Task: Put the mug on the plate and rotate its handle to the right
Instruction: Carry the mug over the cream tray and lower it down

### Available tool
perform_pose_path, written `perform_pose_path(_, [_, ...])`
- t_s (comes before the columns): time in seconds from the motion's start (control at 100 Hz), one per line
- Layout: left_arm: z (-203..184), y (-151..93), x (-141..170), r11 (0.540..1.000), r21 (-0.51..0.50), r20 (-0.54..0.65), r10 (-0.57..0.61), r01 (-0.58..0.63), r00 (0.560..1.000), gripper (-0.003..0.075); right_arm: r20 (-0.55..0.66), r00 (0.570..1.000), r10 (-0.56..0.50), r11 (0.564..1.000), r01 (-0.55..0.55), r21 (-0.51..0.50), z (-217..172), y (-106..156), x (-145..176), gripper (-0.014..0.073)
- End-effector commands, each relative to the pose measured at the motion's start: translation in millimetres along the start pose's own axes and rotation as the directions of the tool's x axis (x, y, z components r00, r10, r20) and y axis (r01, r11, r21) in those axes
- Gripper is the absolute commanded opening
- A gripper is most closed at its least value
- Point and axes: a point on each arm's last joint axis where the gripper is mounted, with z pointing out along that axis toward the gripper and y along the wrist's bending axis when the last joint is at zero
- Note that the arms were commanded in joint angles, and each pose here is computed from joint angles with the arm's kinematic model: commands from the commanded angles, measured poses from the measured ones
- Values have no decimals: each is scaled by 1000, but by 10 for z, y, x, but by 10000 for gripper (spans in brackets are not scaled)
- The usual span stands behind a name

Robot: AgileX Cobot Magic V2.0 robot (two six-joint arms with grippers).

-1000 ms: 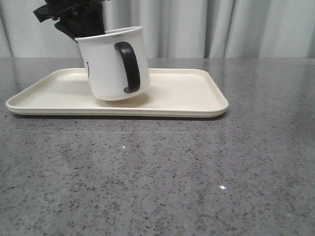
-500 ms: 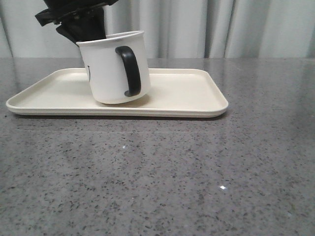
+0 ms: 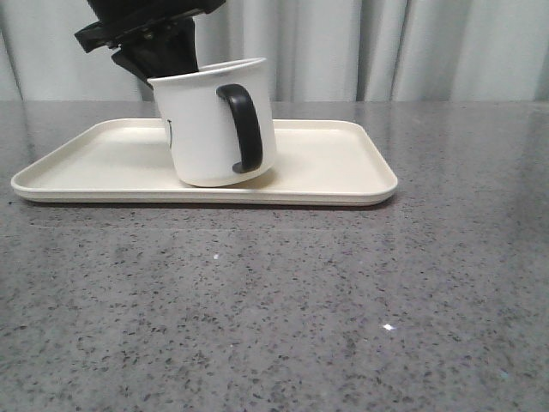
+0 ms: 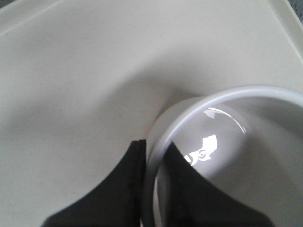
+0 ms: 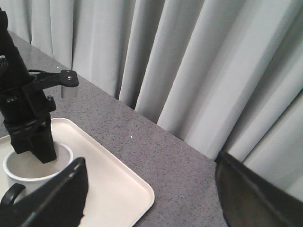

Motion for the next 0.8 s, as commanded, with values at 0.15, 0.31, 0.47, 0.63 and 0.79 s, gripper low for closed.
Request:
perform_pose_path(0.15, [-229, -134, -59, 1000, 22, 71, 6, -8, 997, -19, 66, 998, 0, 999, -3, 42, -50, -38, -147, 550])
perform_pose_path(0.31, [-228, -135, -54, 1000, 24, 66, -1, 0, 998, -19, 66, 998, 1, 999, -4, 42, -50, -38, -147, 550])
perform_pose_path(0.47, [-233, -140, -46, 1000, 28, 55, -12, 11, 998, -18, 66, 998, 1, 999, -4, 43, -50, -39, -147, 550])
perform_pose_path(0.63, [-232, -143, -32, 999, 31, 40, -12, 10, 999, -18, 66, 998, 1, 999, -4, 43, -50, -39, -147, 550])
perform_pose_path(0.79, [-232, -143, -32, 999, 31, 40, -12, 10, 999, -18, 66, 998, 1, 999, -4, 43, -50, -39, -147, 550])
